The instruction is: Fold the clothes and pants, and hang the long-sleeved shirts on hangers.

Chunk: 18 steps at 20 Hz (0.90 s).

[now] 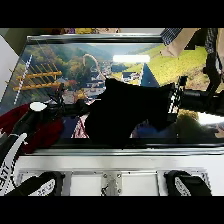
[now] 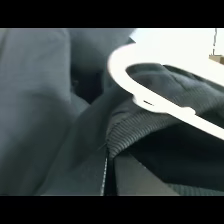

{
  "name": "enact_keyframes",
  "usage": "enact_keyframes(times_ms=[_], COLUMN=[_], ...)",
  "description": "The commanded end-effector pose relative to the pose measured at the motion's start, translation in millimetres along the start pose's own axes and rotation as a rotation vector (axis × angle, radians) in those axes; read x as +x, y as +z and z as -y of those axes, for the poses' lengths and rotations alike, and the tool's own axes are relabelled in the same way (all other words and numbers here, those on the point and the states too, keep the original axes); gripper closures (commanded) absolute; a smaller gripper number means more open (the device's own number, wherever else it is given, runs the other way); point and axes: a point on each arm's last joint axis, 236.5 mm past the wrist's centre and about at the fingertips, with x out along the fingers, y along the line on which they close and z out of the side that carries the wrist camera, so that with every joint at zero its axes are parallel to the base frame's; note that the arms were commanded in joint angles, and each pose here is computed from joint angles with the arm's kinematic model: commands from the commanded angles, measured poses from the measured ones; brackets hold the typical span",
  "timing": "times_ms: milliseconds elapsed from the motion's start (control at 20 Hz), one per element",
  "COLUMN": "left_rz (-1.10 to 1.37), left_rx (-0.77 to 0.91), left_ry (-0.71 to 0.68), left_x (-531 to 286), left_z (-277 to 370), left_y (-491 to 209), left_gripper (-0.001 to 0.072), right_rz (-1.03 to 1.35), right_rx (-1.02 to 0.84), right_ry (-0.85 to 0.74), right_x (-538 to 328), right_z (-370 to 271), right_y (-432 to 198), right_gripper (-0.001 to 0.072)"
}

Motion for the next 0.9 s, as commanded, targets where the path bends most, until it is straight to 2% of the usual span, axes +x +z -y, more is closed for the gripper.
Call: enact_keyframes(times_ms=[0, 250, 400, 850], left_rz=[0.007, 0.029, 0.025, -0.017], left_rx=[0.023, 0.098, 0.138, 0.085], left_ry=[-0.001, -0.036, -0.015, 0.01], left_x=[0, -3, -6, 1], left_z=[6, 37, 39, 19], left_y=[5, 18, 21, 4], left_gripper=[0.0682, 0.0682, 0.0682, 0.0682], right_rz=[0.019, 0.012, 0.024, 0.078], right_rx=[0.036, 0.167, 0.172, 0.196], right_ry=[-0.024, -0.006, -0.033, -0.069], right_x=[-1, 6, 6, 5], right_z=[1, 1, 9, 18], right_y=[7, 4, 5, 17], right_gripper=[0.0685, 0.0683, 0.0685, 0.0687])
